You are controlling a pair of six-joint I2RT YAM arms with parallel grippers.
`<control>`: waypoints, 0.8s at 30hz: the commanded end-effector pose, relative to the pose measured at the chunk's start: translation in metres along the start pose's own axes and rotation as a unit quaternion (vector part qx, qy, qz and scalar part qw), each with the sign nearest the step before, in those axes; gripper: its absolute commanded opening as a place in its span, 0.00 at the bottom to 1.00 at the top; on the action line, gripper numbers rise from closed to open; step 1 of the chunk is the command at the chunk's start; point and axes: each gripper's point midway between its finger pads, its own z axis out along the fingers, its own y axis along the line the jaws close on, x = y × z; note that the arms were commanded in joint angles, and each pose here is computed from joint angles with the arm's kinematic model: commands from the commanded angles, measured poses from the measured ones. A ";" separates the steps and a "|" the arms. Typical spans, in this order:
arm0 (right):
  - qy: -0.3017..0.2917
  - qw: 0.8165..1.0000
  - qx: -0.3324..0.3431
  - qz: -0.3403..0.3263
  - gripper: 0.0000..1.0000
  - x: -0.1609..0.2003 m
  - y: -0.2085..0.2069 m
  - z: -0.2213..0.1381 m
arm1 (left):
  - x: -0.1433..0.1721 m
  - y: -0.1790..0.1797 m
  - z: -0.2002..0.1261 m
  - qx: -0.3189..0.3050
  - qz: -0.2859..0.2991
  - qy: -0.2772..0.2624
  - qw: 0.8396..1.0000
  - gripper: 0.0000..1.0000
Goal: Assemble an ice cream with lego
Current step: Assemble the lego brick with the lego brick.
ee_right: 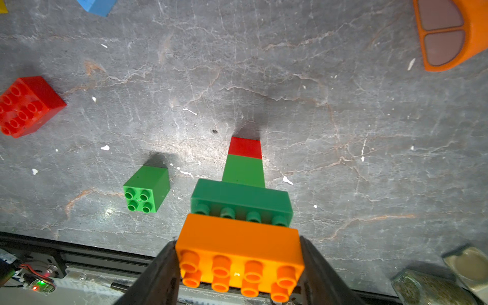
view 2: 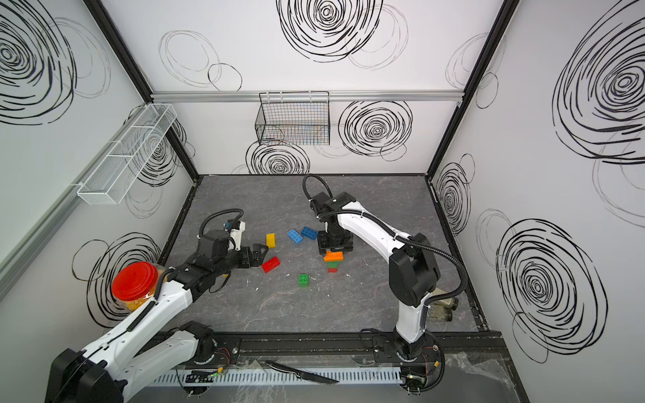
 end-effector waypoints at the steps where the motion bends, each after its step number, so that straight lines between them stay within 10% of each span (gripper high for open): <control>1: 0.013 1.000 0.002 0.008 0.43 0.003 0.001 0.000 | -0.013 -0.002 -0.006 0.000 0.005 -0.021 1.000 0.99; 24: 0.006 1.000 -0.016 0.025 0.43 -0.005 -0.001 -0.005 | -0.013 -0.002 -0.007 0.000 0.005 -0.023 1.000 0.99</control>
